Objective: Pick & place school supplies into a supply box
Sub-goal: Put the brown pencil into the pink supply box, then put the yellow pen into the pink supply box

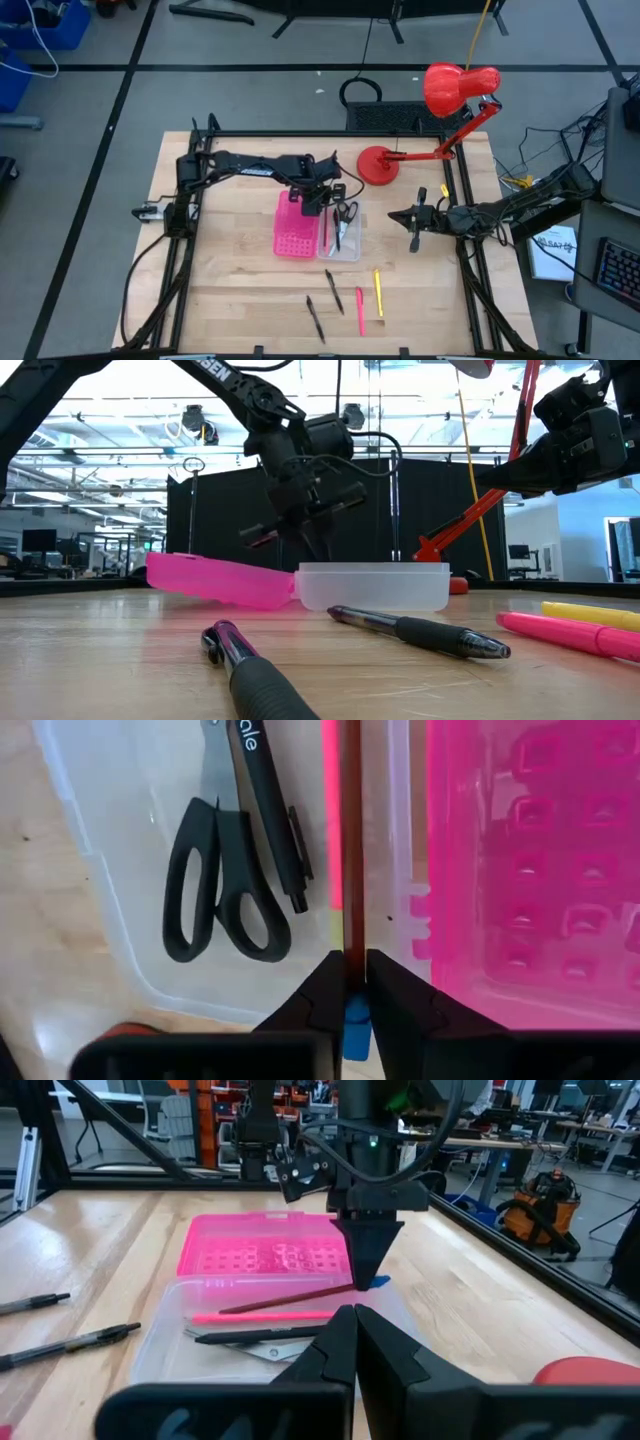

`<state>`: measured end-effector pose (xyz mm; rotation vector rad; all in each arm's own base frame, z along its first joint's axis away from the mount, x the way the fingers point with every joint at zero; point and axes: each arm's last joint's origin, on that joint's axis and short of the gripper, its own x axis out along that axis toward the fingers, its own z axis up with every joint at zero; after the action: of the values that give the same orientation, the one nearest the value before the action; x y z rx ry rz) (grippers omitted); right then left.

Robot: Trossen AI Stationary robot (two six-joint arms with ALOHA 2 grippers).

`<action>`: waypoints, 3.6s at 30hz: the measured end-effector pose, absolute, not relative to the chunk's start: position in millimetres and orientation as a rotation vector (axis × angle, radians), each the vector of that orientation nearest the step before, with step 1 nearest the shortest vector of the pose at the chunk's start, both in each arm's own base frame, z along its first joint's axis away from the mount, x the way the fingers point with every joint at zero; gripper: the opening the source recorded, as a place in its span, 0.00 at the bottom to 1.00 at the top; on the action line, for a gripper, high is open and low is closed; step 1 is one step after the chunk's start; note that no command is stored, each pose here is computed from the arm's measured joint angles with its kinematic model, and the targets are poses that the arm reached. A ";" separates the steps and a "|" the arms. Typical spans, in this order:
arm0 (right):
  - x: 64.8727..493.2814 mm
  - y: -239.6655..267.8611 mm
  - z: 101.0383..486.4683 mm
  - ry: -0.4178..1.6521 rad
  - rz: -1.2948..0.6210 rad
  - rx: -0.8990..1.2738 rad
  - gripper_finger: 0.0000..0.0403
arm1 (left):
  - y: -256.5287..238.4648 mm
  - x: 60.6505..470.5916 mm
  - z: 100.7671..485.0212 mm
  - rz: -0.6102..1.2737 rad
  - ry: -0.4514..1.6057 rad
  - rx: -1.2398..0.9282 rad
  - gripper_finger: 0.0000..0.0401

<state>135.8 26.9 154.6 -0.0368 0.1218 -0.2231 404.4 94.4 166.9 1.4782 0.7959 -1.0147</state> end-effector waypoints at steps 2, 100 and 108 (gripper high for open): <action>135.8 26.9 154.6 0.122 -0.223 -0.038 0.00 | 92.3 404.8 166.8 -1.017 0.798 1.481 0.12; 137.3 31.5 167.9 -0.010 -0.070 0.067 0.00 | 7.6 119.1 195.5 -0.198 -0.310 0.341 0.01; 137.0 29.6 163.0 0.026 -0.139 0.204 0.00 | 14.2 123.8 170.9 -0.024 -0.028 0.343 0.01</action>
<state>137.0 29.6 163.0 0.2037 0.0263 -0.1388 123.8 14.2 170.9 0.3429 -0.0283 -0.0235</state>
